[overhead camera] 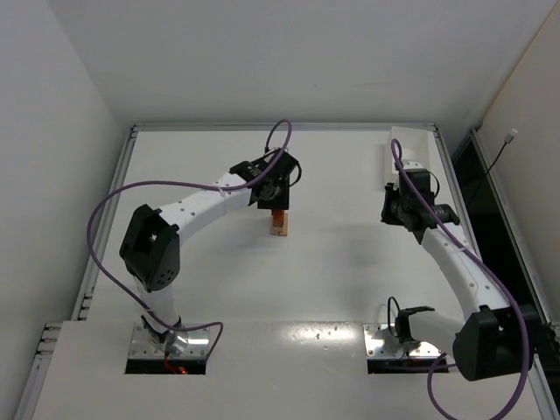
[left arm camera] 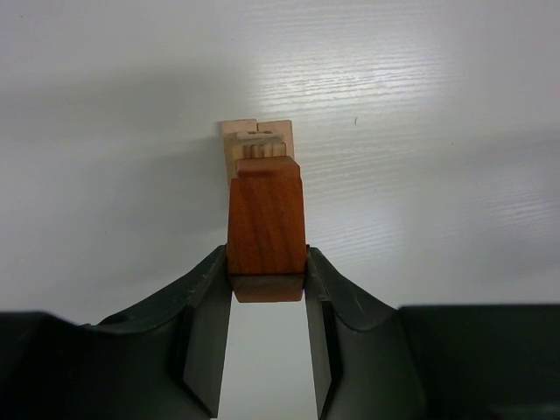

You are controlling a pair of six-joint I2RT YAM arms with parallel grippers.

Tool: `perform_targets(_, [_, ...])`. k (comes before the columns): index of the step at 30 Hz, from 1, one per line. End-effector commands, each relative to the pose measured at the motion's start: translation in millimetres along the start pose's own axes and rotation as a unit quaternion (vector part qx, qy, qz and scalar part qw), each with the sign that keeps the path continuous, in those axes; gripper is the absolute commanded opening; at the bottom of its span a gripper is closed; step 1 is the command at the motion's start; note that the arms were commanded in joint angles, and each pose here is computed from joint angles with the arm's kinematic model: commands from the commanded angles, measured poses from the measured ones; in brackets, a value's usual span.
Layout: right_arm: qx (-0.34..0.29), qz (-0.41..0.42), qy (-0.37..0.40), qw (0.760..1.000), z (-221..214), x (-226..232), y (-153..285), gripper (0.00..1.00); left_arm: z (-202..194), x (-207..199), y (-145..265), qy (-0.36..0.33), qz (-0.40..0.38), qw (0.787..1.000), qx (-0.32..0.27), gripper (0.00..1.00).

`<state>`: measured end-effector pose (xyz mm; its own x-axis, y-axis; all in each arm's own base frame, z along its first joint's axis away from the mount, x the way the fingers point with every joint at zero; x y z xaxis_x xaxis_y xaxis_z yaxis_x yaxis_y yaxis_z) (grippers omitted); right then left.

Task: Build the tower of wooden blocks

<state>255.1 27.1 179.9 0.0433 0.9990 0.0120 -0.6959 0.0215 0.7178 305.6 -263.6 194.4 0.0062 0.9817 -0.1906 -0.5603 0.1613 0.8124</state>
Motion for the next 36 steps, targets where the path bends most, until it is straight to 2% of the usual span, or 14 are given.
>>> perform_targets(1, [-0.017,-0.001,-0.014,1.0,4.6,-2.4,3.2,0.16,-2.0,-5.9,-6.6,-0.003,-0.009,1.0,-0.001,0.0])
perform_targets(6, [-0.016,0.003,-0.014,1.0,2.2,-1.8,4.0,0.16,-3.5,-5.3,-9.9,-0.009,-0.006,1.0,0.002,0.0])
perform_targets(12, [-0.016,0.0,-0.017,1.0,2.5,-4.1,3.8,0.16,-6.0,-6.0,-12.8,-0.01,-0.008,1.0,0.009,0.05])
perform_targets(16, [-0.016,0.0,-0.017,1.0,2.5,-4.1,3.8,0.16,-7.6,-5.7,-16.1,-0.011,-0.005,1.0,0.013,0.18])
perform_targets(17, [-0.016,0.0,-0.017,1.0,2.5,-4.1,3.8,0.16,-7.6,-5.7,-16.1,-0.011,-0.005,1.0,0.013,0.28])
perform_targets(19, [-0.016,0.004,-0.017,1.0,2.3,-3.2,3.9,0.16,-7.0,-7.6,-16.1,-0.01,-0.012,1.0,0.012,0.41])
perform_targets(22, [-0.016,0.004,-0.017,1.0,2.3,-3.2,3.9,0.16,-7.0,-7.6,-16.1,-0.01,-0.012,1.0,0.012,0.48])
perform_targets(25, [-0.016,0.004,-0.017,1.0,2.3,-3.2,3.9,0.16,-7.0,-7.1,-16.1,-0.016,-0.012,1.0,0.012,0.64])
perform_targets(26, [-0.016,0.004,-0.017,1.0,2.3,-3.2,3.9,0.16,-5.8,-8.3,-16.5,-0.014,-0.015,1.0,0.009,0.73])
perform_targets(27, [-0.016,0.004,-0.017,1.0,2.3,-3.2,3.9,0.16,-4.1,-8.1,-13.2,-0.019,-0.018,1.0,0.005,0.77])
perform_targets(28, [-0.016,0.004,-0.017,1.0,2.3,-3.2,3.9,0.16,-1.8,-7.7,-10.2,-0.018,-0.017,1.0,-0.001,0.81])
perform_targets(31, [-0.017,0.004,-0.01,1.0,0.1,-4.1,4.9,0.16,12.8,-14.6,9.7,-0.028,-0.037,0.998,-0.039,0.84])
perform_targets(34, [-0.031,0.004,0.02,0.999,-0.5,-5.2,6.3,0.16,46.6,-19.0,42.9,-0.034,-0.051,0.991,-0.118,0.87])
perform_targets(36, [-0.023,0.001,0.041,0.999,-9.0,-5.9,2.0,0.21,79.1,-19.2,84.9,-0.025,-0.059,0.978,-0.199,0.93])
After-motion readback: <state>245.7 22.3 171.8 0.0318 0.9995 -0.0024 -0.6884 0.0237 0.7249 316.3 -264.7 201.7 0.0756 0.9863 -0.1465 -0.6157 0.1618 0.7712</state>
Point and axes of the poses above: each gripper's point midway between its finger pads, its own y axis back along the fingers, its own x axis along the line the jaws close on, z = x × y, the point moved 7 cm from there along y, back along the fingers, and after that the axes turned 5 degrees about y, right-handed, at the moved point
